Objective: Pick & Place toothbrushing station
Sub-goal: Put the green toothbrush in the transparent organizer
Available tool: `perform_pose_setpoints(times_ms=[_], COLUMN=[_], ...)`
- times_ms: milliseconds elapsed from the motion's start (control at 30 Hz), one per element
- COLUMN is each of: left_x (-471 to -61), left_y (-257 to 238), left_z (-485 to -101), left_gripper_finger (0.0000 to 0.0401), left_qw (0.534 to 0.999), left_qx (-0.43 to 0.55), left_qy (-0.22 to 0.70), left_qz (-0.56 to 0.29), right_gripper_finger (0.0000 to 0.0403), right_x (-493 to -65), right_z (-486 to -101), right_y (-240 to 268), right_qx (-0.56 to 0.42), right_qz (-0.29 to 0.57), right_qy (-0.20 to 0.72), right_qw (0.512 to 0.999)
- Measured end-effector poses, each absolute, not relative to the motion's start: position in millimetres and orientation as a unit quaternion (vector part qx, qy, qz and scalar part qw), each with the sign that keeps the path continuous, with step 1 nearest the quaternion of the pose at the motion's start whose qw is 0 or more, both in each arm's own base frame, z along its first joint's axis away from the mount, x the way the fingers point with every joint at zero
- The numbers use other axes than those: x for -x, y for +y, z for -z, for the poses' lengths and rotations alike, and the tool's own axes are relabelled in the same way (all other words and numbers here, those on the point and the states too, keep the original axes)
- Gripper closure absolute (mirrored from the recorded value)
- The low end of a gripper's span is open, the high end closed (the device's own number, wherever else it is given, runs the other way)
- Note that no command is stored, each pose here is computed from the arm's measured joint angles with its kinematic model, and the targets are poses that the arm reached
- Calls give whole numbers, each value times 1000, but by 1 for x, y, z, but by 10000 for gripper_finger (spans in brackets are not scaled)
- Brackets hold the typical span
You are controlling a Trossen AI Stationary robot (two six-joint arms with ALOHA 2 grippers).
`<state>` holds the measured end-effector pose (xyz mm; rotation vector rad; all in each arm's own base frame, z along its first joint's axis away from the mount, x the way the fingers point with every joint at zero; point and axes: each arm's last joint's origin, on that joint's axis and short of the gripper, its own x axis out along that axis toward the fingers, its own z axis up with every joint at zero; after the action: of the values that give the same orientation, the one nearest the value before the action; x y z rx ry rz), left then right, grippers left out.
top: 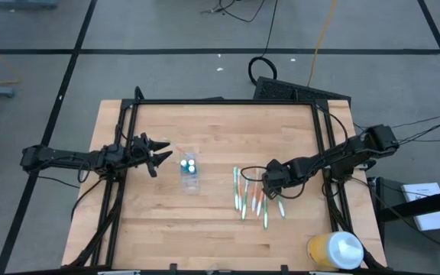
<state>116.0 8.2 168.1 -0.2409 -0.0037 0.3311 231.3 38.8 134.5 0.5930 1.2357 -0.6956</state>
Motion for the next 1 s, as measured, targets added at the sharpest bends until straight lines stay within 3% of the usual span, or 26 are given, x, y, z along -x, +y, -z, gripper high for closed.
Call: perform_pose_setpoints(times_ms=[367, 1000], left_x=[-116, -116], left_y=[8, 8], left_z=[-168, -168], left_gripper_finger=[201, 201], left_qw=[979, 979], left_qx=[120, 120], left_qy=[-2, -2], left_qz=[-164, -164], right_gripper_finger=[246, 318], right_x=[-238, -232], right_z=[-135, -135], right_y=[36, 36], right_qx=[-252, -252], right_qz=[327, 322], right_qy=[520, 552], right_qw=[748, 727])
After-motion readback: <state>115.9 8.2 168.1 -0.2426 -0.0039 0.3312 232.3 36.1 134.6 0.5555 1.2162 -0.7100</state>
